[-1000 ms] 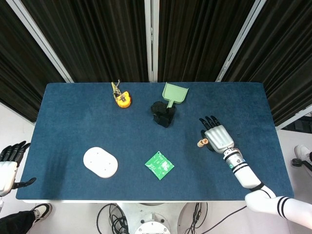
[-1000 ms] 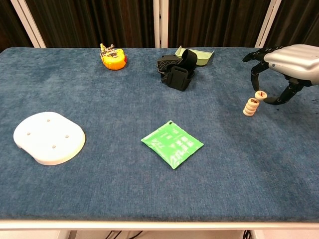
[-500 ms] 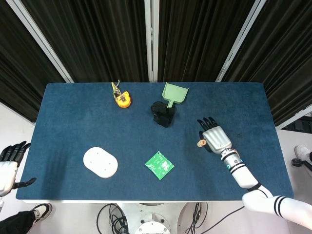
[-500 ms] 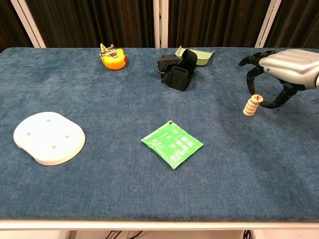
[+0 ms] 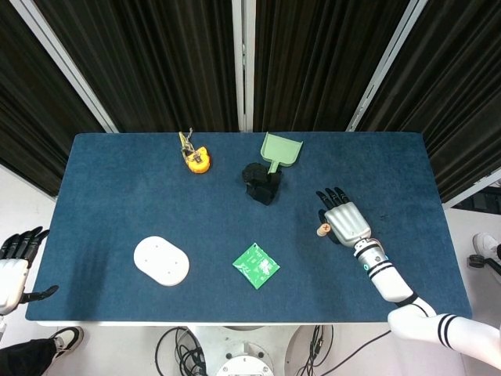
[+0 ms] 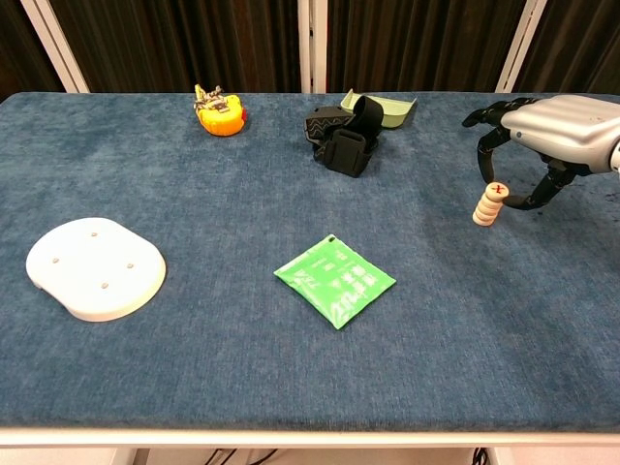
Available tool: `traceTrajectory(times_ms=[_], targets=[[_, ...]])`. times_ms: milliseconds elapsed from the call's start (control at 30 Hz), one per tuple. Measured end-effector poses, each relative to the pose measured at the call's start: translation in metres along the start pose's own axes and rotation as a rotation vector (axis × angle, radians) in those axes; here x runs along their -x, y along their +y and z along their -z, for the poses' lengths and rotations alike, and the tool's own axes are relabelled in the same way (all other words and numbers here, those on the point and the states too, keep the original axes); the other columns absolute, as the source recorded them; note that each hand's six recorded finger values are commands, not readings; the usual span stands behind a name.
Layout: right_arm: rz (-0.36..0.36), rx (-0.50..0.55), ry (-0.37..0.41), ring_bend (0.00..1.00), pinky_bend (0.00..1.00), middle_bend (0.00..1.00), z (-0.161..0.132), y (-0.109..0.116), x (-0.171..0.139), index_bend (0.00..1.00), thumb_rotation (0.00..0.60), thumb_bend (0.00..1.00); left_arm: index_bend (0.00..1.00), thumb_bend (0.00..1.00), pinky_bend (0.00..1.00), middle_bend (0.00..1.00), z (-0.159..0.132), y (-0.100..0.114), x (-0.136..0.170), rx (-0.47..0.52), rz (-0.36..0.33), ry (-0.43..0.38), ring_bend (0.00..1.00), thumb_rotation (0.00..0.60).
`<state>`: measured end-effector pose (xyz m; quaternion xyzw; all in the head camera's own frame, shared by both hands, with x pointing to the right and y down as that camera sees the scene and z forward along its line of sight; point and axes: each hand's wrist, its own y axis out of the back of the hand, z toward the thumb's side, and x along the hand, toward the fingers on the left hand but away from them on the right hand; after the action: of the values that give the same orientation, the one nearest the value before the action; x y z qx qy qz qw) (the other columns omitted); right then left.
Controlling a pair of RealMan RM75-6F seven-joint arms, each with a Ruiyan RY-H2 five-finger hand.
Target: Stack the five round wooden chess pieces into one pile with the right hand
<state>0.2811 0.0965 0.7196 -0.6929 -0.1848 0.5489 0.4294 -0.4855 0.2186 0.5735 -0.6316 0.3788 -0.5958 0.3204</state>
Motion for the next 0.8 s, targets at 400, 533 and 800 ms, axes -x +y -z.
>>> traceTrajectory(times_ms=[400,533,800], targets=[[-0.004,0.004,-0.003,0.0,0.0,0.06,0.0002,-0.0005,0.0,0.45,0.6,0.26,0.0,0.07,0.0,0.0,0.0001,-0.0001,0.0002,0.0,0.002,0.001,0.0,0.6],[0.0,0.009,-0.003,0.0,0.0,0.05,0.0011,0.0014,-0.0007,0.4,0.6,0.26,0.0,0.07,0.0,0.0,-0.0002,0.0002,0.0003,-0.001,0.001,0.0,0.0,0.6],[0.011,0.007,-0.003,0.0,0.0,0.05,0.0047,0.0055,-0.0062,0.39,0.6,0.25,0.0,0.07,0.0,0.0,-0.0006,0.0004,0.0005,-0.002,-0.001,-0.002,0.0,0.6]])
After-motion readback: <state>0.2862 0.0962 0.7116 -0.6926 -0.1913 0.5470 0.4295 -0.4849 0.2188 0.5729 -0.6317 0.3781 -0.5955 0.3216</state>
